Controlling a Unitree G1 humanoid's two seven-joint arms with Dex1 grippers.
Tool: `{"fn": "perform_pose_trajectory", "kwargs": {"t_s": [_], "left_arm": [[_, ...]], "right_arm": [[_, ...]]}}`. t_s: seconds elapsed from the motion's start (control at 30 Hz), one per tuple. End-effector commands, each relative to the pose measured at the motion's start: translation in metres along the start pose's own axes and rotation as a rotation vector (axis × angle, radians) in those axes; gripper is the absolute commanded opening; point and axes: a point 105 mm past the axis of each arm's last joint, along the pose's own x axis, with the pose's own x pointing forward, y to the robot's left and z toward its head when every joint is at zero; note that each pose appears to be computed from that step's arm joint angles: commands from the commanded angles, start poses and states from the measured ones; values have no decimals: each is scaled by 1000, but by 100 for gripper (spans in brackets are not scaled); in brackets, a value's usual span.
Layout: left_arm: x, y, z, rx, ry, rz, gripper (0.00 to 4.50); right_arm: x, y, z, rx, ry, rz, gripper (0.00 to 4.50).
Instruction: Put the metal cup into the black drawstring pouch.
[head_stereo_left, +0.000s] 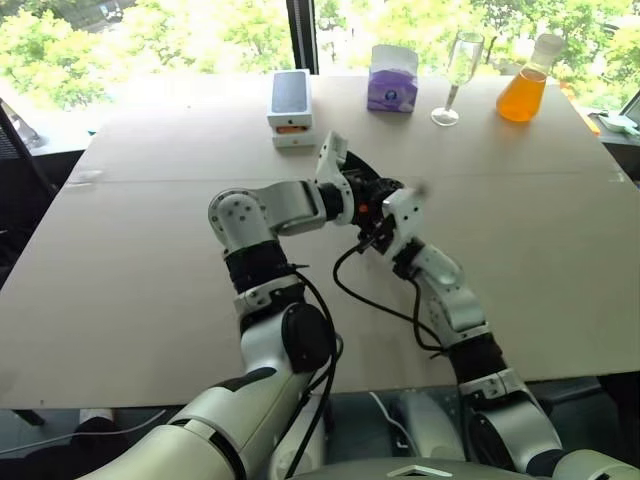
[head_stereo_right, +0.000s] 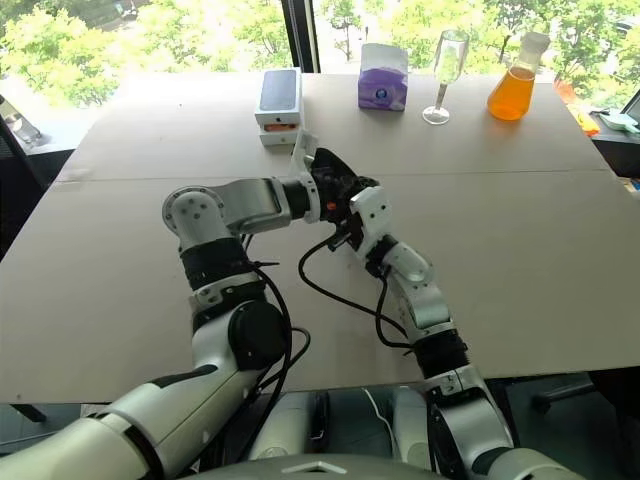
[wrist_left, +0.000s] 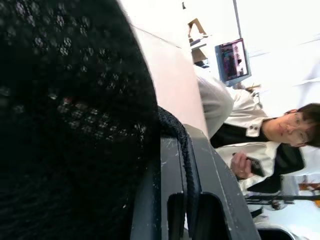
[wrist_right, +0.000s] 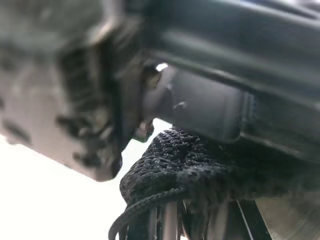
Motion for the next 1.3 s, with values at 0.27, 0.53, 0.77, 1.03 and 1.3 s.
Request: {"fn": "perform_pose_trajectory", "kwargs": {"t_s": [0.27, 0.53, 0.77, 1.03, 1.3], "left_arm": [[13, -25, -26, 2, 56, -114, 0], [18, -29, -11, -94, 10, -121, 0], [19, -31, -32, -117, 79, -157, 0], [14, -32, -40, -149, 68, -176, 0], [21, -31, -26, -157, 81, -136, 0]], "right_arm": [[8, -10, 25, 356, -167, -139, 4], [4, 53, -20, -239, 80, 267, 4], [-5, 33, -28, -383, 132, 317, 4], [8, 0, -3, -59, 25, 87, 4], [-3, 54, -35, -409, 154, 423, 4]]}}
